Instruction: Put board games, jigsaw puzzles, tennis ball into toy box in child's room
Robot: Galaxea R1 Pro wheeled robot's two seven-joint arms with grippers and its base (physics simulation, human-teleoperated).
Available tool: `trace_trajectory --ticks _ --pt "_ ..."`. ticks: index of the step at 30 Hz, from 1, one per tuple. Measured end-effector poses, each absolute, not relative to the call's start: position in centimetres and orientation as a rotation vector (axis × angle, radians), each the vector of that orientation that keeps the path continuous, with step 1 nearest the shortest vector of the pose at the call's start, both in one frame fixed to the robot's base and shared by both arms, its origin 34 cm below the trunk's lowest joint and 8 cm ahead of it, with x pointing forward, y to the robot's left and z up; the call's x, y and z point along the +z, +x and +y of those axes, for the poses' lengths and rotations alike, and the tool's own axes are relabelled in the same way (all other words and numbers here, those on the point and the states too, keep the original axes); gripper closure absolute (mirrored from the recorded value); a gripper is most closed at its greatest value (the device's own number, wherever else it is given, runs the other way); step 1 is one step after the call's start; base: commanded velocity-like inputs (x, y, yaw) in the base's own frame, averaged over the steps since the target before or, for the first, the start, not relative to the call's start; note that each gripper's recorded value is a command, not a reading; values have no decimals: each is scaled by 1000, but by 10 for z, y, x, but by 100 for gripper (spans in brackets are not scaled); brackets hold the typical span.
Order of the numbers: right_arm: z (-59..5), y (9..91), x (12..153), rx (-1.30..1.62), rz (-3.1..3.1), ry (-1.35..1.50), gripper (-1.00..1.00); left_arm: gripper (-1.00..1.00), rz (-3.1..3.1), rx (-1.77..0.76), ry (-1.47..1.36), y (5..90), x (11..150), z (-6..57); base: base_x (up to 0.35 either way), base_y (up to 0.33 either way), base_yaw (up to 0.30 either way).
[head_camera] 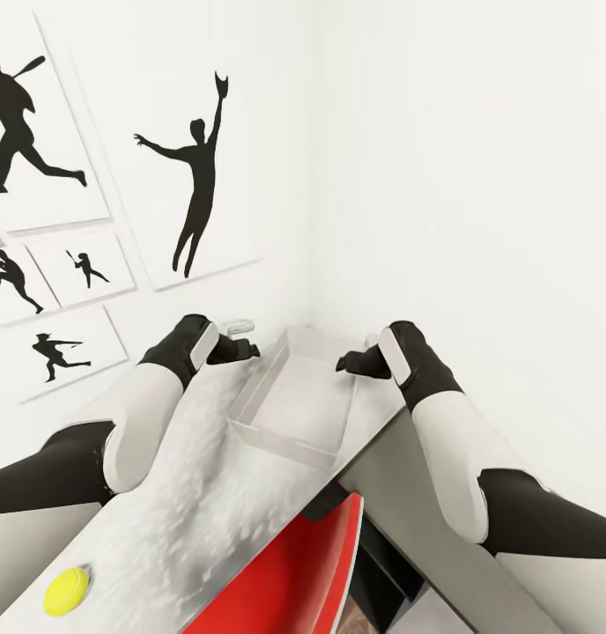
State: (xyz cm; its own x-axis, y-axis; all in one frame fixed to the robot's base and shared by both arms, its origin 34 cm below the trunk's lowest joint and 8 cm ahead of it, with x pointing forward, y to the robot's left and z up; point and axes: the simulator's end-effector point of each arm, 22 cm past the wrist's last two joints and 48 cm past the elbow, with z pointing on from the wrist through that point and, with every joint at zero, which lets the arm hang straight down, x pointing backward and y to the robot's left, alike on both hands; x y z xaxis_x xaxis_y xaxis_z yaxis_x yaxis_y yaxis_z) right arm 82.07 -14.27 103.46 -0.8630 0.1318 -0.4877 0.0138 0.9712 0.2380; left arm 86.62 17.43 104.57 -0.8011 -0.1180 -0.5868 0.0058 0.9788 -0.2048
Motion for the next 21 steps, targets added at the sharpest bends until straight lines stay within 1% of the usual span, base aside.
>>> trace_trajectory --ticks 21 --pt "-143 818 1006 307 2639 109 -100 -100 2496 -249 -71 870 1016 170 0 0 0"
